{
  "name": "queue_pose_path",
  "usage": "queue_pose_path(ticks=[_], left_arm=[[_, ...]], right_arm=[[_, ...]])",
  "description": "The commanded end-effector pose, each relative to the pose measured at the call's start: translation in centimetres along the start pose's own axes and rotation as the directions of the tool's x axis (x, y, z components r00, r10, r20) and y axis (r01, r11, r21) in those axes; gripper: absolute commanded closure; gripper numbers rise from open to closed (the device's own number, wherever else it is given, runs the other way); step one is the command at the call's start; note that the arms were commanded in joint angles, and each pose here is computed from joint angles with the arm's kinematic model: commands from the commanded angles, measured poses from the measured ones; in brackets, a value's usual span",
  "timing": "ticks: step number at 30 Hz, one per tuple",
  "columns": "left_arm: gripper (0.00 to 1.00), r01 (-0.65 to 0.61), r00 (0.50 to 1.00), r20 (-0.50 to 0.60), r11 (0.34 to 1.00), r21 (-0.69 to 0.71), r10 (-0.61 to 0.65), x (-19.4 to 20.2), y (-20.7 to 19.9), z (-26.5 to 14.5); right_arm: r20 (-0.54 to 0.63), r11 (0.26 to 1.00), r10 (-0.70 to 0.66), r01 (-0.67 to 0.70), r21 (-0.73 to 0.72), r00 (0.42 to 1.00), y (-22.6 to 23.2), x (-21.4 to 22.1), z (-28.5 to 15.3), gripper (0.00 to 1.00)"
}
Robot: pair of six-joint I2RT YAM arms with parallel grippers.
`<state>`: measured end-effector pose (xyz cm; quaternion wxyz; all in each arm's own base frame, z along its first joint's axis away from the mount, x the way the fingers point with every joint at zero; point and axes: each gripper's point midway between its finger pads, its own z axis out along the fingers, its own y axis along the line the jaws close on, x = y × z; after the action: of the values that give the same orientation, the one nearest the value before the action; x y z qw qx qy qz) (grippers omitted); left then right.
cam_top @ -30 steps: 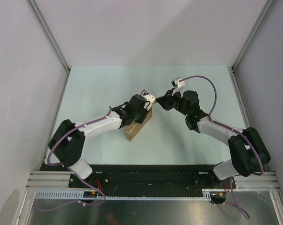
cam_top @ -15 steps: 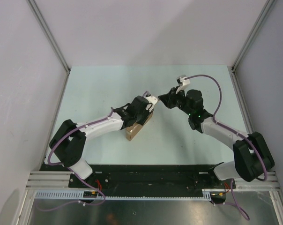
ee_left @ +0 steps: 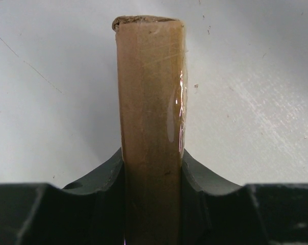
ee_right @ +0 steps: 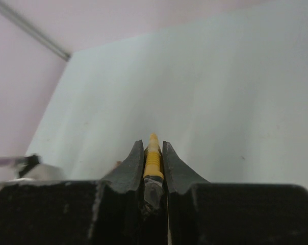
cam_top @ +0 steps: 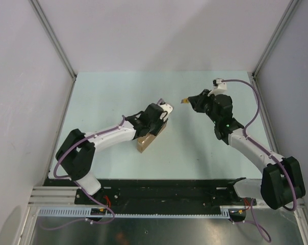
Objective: Unpack the express box
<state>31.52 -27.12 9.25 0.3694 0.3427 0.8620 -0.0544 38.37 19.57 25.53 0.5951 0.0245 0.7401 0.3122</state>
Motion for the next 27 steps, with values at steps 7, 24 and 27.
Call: queue_pose_path(ticks=[7,24,27], left_arm=[[0.80,0.093,0.984,-0.162,0.988,0.124,-0.072,3.2,-0.7,1.5],[0.77,0.418,0.908,-0.204,0.841,0.344,-0.367,0.0,-0.8,1.4],[0.77,0.431,0.901,-0.209,0.833,0.347,-0.380,0.0,-0.7,1.5]], right_arm=[[-0.242,0.899,0.289,-0.175,0.402,0.926,-8.8,7.9,-1.7,1.00],[-0.384,0.817,0.519,-0.312,0.485,0.763,-14.2,15.5,-0.7,0.51],[-0.364,0.803,0.509,-0.280,0.526,0.780,-14.8,14.8,-1.6,0.34]])
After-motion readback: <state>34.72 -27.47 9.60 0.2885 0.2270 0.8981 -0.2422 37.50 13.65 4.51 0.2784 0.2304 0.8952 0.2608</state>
